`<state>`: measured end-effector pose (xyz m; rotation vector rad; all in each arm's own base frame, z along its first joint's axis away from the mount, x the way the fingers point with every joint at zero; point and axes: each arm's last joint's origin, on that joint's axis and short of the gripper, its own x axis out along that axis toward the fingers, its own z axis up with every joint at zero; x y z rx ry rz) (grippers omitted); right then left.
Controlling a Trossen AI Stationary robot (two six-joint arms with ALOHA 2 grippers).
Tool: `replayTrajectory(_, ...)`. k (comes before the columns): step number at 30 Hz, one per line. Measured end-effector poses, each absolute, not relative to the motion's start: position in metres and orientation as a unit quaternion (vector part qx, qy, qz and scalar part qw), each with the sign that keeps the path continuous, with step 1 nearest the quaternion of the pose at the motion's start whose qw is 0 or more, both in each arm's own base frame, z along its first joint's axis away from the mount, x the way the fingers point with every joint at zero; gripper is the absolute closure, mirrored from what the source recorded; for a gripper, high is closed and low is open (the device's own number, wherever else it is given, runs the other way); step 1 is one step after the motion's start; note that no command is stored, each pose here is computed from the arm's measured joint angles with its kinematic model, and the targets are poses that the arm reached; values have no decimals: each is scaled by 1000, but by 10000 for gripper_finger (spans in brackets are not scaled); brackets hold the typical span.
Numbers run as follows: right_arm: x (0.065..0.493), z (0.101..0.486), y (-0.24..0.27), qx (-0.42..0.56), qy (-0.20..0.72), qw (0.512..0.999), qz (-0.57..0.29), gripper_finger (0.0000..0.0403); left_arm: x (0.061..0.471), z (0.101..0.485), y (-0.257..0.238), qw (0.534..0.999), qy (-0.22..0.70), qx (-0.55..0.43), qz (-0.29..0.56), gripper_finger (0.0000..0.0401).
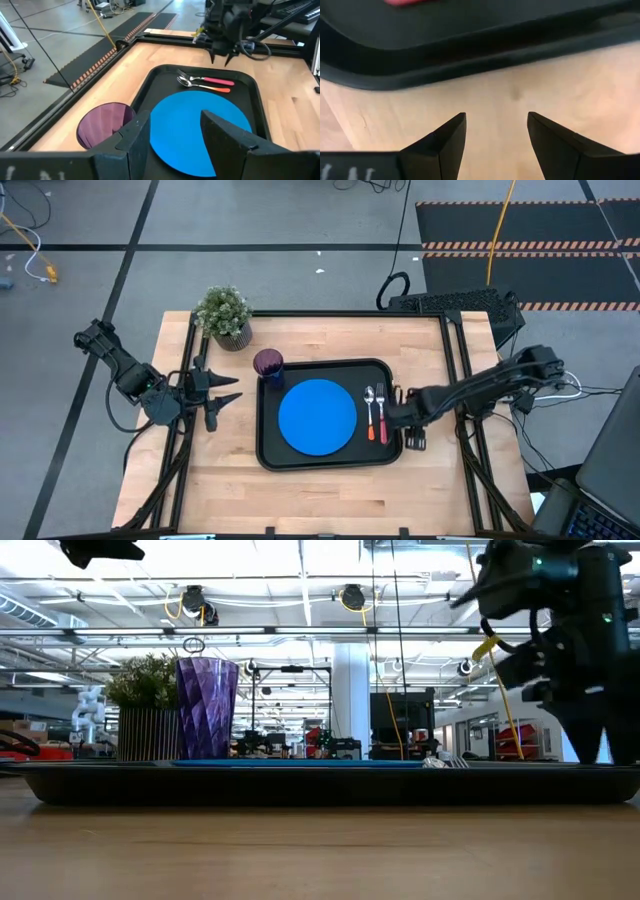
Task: Pick and place plate/cup/fork/spoon on tray
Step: Adjust the black tray
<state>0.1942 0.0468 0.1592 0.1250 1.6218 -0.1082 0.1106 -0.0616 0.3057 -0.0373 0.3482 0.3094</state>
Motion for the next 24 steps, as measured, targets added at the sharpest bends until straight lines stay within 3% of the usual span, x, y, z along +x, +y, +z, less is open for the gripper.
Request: replayTrajectory(24, 205, 150, 93, 93, 669, 737, -12, 200, 111, 306, -62, 973, 175, -1, 150, 224)
